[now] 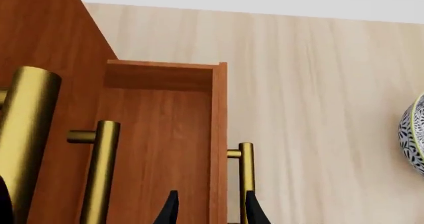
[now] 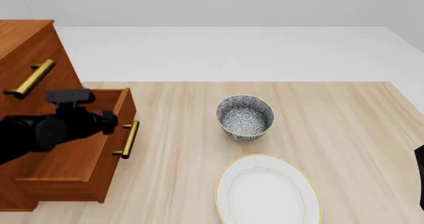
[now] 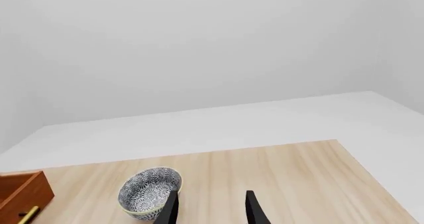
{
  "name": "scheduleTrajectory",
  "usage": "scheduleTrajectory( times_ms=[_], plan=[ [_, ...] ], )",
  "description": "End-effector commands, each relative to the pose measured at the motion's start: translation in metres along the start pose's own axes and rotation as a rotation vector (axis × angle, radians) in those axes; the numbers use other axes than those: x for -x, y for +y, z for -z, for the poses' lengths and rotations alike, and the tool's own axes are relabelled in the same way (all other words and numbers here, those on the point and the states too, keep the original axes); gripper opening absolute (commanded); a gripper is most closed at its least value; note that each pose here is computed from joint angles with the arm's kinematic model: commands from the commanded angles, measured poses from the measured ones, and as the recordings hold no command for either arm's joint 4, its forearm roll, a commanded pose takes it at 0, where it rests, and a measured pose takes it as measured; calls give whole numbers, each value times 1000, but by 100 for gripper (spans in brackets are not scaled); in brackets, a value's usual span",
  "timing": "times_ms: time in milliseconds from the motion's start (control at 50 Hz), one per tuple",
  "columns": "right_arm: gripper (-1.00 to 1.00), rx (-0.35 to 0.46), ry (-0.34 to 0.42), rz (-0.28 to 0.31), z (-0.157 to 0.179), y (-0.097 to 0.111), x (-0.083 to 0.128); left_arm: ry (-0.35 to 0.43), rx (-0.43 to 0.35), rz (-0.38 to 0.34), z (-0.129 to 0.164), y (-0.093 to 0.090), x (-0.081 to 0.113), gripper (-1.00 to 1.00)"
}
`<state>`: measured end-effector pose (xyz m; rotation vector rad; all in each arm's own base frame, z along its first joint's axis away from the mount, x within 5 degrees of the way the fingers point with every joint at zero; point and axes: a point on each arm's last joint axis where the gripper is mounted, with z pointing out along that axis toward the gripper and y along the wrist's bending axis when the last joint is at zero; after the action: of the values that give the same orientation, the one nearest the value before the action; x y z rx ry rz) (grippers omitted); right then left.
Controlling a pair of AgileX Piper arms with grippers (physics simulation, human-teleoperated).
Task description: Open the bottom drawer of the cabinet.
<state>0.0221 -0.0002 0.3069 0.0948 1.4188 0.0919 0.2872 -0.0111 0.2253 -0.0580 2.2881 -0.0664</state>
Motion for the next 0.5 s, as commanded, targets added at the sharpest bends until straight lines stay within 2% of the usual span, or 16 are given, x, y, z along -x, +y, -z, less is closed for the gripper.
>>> scheduleTrajectory(
  times_ms=[20, 500],
  plan=[
    [100, -1, -1, -1, 0, 0, 0, 25, -3, -2, -10, -1, -11, 100],
    [100, -2, -5, -3, 0, 0, 0, 85, -18, 0, -30, -7, -37, 100]
  ],
)
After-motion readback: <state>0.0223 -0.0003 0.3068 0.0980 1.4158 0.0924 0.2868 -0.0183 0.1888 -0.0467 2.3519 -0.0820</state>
